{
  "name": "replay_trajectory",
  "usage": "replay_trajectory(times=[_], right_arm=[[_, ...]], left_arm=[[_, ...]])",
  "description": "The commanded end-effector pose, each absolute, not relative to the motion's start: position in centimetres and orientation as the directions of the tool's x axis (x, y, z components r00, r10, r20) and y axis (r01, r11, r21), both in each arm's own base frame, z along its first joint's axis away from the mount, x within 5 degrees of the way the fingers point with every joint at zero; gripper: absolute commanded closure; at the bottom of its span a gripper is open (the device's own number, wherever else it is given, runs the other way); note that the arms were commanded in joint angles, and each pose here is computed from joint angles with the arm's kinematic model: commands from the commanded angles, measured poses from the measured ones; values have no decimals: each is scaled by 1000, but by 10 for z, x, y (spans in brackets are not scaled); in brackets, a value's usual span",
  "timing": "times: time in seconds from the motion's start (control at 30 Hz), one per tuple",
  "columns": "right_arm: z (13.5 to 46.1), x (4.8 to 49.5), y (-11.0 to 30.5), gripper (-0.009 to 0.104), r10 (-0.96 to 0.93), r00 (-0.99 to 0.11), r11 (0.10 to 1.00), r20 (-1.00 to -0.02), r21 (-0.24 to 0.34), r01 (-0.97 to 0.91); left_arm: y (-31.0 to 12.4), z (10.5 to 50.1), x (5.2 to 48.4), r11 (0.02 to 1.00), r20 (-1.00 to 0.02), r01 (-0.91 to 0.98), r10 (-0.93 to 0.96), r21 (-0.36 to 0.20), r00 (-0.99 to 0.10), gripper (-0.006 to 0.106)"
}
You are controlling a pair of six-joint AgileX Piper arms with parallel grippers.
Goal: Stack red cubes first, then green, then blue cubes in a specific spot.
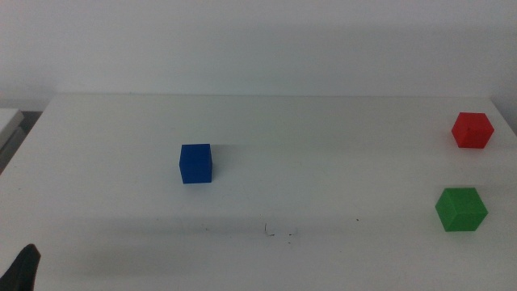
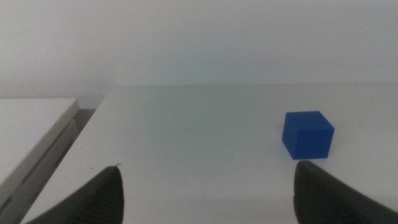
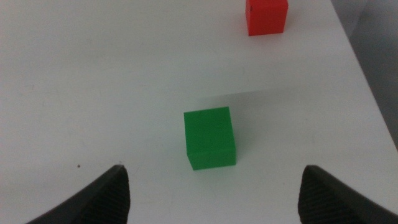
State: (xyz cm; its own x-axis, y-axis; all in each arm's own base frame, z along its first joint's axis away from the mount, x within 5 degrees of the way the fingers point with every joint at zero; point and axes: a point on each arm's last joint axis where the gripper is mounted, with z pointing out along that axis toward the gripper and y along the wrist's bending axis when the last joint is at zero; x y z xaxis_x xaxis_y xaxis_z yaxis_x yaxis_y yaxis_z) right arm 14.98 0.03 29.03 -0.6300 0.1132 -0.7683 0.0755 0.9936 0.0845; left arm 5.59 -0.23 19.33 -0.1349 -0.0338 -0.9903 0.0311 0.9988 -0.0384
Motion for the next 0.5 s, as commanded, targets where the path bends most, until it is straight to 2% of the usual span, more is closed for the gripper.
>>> replay_trajectory(times=[0.0, 0.23, 0.3, 0.43, 0.47], right_arm=[[292, 160, 0, 2, 116, -630, 993, -768, 85, 79], [284, 181, -1, 2, 129, -679, 992, -722, 89, 94], [289, 200, -4, 2, 144, -735, 989, -662, 81, 121], [290, 253, -20, 2, 123, -852, 991, -509, 17, 133], [289, 268, -24, 2, 129, -863, 990, -488, 16, 138]], left_arm=[[-2, 195, 56, 999, -992, 29, -37, -41, -119, 7], [-2, 195, 56, 999, -992, 29, -37, -41, -119, 7], [-2, 195, 56, 999, -992, 29, -37, -41, -119, 7], [-2, 195, 56, 999, -992, 29, -37, -41, -119, 7], [-2, 195, 56, 999, -992, 29, -37, -41, -119, 7]])
